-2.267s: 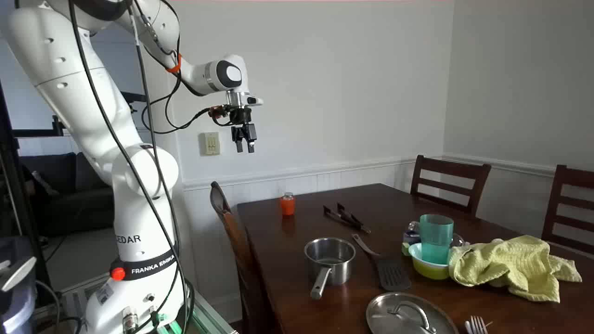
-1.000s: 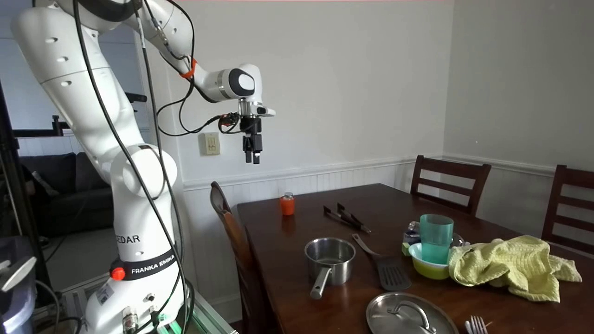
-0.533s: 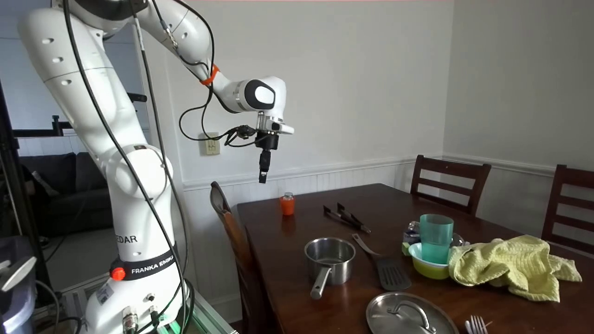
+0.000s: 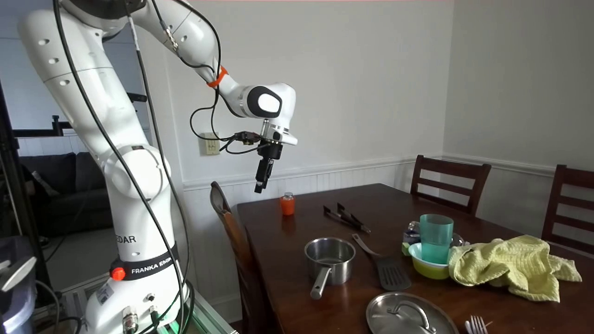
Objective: Pick up the silver pot lid and put it on the silver pot
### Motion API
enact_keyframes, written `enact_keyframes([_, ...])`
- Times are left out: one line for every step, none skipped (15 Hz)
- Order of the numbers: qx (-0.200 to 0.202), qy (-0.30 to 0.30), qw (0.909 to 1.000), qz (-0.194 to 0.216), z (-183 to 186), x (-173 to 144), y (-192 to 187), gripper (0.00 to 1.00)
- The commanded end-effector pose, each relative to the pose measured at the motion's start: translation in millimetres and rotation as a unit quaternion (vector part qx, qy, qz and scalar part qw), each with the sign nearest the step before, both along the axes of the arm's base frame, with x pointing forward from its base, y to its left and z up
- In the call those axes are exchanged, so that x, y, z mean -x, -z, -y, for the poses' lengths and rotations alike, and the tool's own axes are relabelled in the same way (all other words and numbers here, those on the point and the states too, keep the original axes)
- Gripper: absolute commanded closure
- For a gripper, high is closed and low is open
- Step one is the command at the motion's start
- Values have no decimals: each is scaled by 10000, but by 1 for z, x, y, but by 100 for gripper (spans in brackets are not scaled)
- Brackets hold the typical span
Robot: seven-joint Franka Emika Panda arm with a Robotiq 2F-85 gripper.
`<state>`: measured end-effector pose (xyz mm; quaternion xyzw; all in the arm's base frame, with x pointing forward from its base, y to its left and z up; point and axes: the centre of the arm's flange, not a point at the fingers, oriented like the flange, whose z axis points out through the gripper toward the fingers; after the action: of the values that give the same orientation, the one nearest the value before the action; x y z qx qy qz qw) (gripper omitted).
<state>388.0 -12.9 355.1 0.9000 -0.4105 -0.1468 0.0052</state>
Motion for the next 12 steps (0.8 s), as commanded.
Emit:
enact_keyframes([0, 6, 10000, 0, 0, 0, 0, 0])
enact_keyframes([0, 10, 10000, 0, 0, 0, 0, 0])
enact_keyframes([-1, 13, 10000, 0, 0, 0, 0, 0])
enact_keyframes([-1, 15, 10000, 0, 0, 0, 0, 0])
enact_keyframes([-1, 17, 10000, 0, 0, 0, 0, 0])
enact_keyframes([17, 169, 9998, -115, 6, -4, 7, 0])
enact_keyframes([113, 435, 9987, -258, 18, -7, 18, 0])
enact_keyframes([269, 783, 9960, -324, 35, -7, 30, 0])
enact_keyframes([351, 1000, 9937, -375, 49, -6, 39, 0])
enact_keyframes([422, 1245, 9903, -449, 67, -6, 49, 0])
enact_keyframes([535, 1494, 9863, -449, 86, -7, 59, 0])
enact_keyframes([596, 1754, 9815, -486, 100, -8, 67, 0])
